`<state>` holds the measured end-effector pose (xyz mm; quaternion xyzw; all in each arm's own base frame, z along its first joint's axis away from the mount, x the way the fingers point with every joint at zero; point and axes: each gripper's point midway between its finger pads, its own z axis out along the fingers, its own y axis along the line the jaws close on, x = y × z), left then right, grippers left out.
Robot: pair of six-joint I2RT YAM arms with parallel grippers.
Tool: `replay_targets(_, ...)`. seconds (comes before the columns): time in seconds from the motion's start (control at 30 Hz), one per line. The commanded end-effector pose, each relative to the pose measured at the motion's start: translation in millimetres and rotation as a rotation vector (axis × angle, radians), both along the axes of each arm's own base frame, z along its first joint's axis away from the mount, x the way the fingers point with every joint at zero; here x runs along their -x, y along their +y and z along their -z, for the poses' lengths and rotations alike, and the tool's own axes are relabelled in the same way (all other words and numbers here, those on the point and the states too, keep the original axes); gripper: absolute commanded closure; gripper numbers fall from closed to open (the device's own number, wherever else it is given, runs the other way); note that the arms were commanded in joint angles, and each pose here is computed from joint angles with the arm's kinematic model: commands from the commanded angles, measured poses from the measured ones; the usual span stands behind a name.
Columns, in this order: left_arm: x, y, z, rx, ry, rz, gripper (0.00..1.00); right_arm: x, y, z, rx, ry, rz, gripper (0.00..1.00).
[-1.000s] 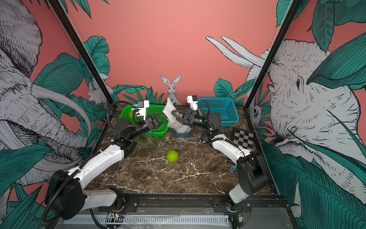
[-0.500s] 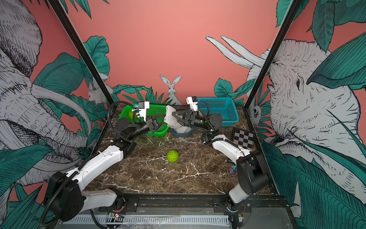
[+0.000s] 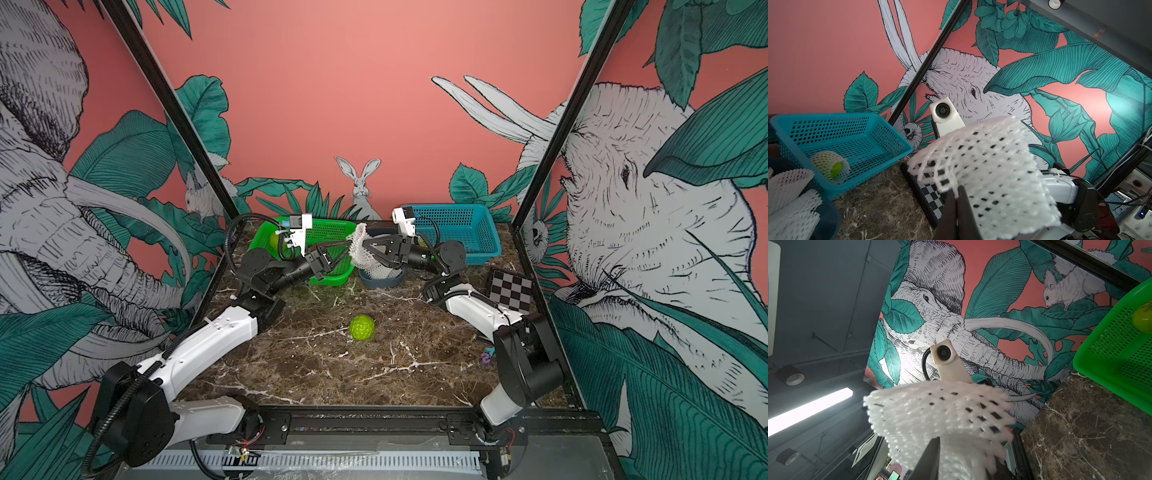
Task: Sleeve custard apples in foam nets
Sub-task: Open the foam net, then put on the foam net on the custard apple.
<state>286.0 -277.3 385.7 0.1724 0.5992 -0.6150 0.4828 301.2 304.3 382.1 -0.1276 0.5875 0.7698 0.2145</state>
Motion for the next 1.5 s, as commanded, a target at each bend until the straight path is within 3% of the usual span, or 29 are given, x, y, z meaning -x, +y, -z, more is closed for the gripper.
replay_targets(0.0, 8, 8, -2, 0.015, 0.0, -0.007, 1.0, -1, -9, -11, -0.049, -0.012, 0.017, 0.69)
replay_targets(0.1, 8, 14, 5, 0.034, 0.027, -0.018, 1.0, -4, -11, -8, -0.047, -0.006, 0.029, 0.64)
replay_targets(0.27, 10, 15, 9, 0.055, 0.049, -0.005, 1.0, -6, -11, -5, -0.048, -0.002, 0.027, 0.78)
replay_targets(0.5, 8, 16, 23, 0.039, 0.079, -0.017, 1.0, -9, -9, 17, 0.0, 0.022, 0.028, 0.86)
replay_targets(1.47, 13, 36, 151, -0.138, 0.326, -0.104, 1.0, -20, -5, 137, 0.17, 0.196, 0.044, 0.9)
